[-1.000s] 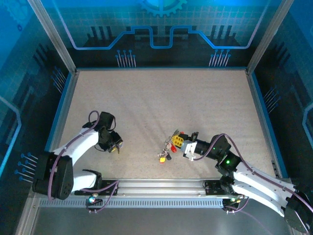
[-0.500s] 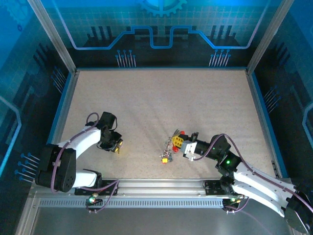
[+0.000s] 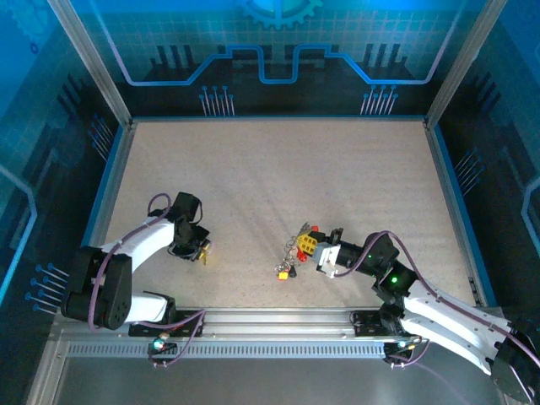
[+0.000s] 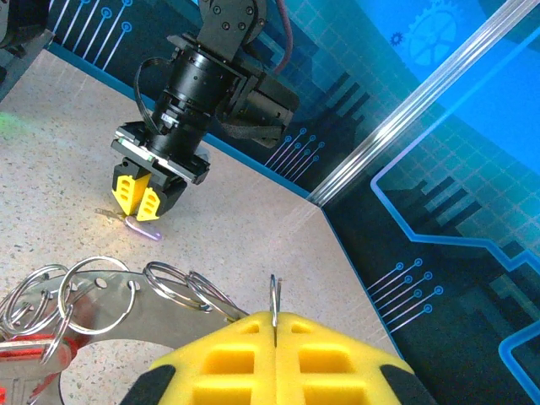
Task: Put the keys on the keyring
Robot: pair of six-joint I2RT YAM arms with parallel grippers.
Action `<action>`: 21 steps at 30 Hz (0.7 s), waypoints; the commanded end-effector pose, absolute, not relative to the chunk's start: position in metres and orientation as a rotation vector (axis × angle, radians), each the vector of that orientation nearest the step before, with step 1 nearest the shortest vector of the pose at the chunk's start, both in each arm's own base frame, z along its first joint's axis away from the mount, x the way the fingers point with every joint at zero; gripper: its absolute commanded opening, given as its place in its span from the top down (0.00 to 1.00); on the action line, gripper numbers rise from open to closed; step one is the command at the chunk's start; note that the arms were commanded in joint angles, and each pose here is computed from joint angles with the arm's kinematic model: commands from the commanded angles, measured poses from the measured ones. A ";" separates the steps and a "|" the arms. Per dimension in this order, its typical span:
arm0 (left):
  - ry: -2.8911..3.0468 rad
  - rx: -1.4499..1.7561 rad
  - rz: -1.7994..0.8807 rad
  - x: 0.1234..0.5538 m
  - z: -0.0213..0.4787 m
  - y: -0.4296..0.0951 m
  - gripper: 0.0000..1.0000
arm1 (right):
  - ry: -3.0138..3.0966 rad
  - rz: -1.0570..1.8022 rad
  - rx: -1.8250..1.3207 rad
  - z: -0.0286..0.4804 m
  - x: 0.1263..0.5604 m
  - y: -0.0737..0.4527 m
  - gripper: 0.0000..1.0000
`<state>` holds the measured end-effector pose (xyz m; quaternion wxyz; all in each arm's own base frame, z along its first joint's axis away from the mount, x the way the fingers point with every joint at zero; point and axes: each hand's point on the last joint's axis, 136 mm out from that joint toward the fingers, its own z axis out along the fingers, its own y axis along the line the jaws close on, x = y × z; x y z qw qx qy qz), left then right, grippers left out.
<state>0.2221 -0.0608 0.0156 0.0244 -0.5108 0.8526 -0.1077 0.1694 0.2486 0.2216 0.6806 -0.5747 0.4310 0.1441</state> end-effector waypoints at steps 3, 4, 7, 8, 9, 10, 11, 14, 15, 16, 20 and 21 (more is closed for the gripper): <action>2.637 -1.515 -0.304 0.236 0.023 -0.058 0.81 | 0.903 0.304 -1.257 0.241 0.169 0.247 1.00; 2.636 -1.512 -0.305 0.237 0.024 -0.058 0.82 | 0.903 0.302 -1.256 0.242 0.169 0.246 1.00; 2.630 -1.509 -0.308 0.239 0.025 -0.058 0.82 | 0.902 0.302 -1.256 0.242 0.168 0.246 1.00; 2.626 -1.510 -0.308 0.240 0.026 -0.058 0.82 | 0.902 0.302 -1.256 0.242 0.168 0.246 1.00; 2.623 -1.512 -0.308 0.240 0.026 -0.058 0.81 | 0.902 0.302 -1.258 0.241 0.168 0.246 1.00; 2.619 -1.513 -0.312 0.241 0.027 -0.058 0.79 | 0.900 0.302 -1.257 0.242 0.168 0.246 1.00; 2.617 -1.514 -0.321 0.241 0.028 -0.059 0.77 | 0.902 0.301 -1.257 0.241 0.169 0.246 1.00; 2.626 -1.506 -0.326 0.239 0.028 -0.060 0.71 | 0.904 0.304 -1.260 0.240 0.168 0.247 1.00; 2.632 -1.504 -0.313 0.236 0.028 -0.058 0.69 | 0.905 0.303 -1.260 0.240 0.168 0.246 1.00; 2.633 -1.509 -0.296 0.233 0.029 -0.056 0.68 | 0.906 0.304 -1.261 0.240 0.168 0.246 1.00; 2.613 -1.613 -0.277 0.214 0.026 -0.054 0.65 | 0.905 0.308 -1.266 0.239 0.168 0.247 1.00; 2.608 -1.633 -0.294 0.211 0.025 -0.057 0.63 | 0.905 0.311 -1.269 0.239 0.168 0.248 1.00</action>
